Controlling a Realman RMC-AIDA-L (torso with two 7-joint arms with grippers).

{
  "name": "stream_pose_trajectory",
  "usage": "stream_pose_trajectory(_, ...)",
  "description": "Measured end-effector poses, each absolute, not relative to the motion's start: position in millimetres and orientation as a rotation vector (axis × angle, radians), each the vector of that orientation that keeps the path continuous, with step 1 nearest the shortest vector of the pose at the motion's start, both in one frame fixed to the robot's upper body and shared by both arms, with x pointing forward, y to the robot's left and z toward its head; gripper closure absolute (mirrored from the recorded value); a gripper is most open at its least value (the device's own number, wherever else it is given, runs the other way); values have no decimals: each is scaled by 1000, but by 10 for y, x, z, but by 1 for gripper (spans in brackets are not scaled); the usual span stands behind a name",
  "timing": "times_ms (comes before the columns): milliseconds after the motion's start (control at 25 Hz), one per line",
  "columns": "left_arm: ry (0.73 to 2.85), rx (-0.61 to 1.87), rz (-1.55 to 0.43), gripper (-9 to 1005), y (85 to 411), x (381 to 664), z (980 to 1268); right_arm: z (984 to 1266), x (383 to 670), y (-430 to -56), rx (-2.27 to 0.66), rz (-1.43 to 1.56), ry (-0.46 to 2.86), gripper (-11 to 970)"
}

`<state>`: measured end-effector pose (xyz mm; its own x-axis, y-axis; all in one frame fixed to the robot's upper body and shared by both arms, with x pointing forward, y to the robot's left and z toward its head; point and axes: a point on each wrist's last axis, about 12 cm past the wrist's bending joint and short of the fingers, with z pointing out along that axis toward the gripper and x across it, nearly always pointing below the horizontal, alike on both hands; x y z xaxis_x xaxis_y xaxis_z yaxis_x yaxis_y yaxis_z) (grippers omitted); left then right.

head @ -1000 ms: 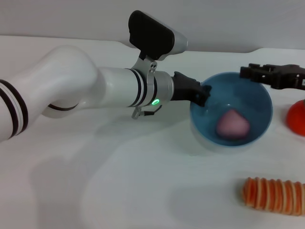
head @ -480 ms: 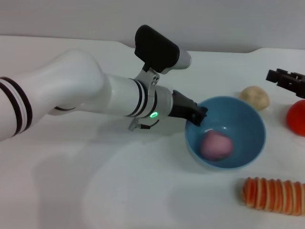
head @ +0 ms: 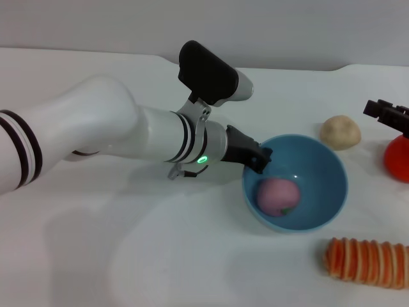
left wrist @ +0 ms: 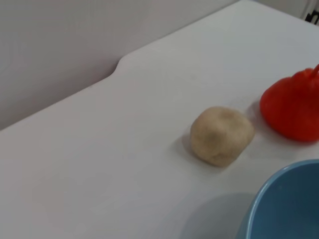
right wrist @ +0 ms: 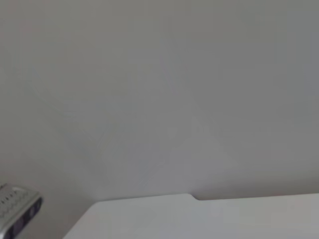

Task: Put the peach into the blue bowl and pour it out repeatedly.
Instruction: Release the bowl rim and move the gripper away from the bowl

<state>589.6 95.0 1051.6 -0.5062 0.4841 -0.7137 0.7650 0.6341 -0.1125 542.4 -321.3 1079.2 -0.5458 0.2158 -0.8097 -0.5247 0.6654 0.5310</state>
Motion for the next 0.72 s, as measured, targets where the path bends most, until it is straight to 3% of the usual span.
stream_pose_trajectory(400,2212,950,-544,988,994,5881,10473,10765,5402,-3209,-225,989,1924,557)
stream_pose_trajectory(600,2201,910,-562,796,1014,5892,10512,10758,5386,-3222,-245,967,1912,521)
stream_pose_trajectory(680,2184,883,-567,559,1022,5910,10551,10762,5367,-3250,-257,941,1883,507)
stream_pose_trajectory(720,2171,861,-567,524,1034,5928,10579,10765,5354,-3270,-257,926,1864,499)
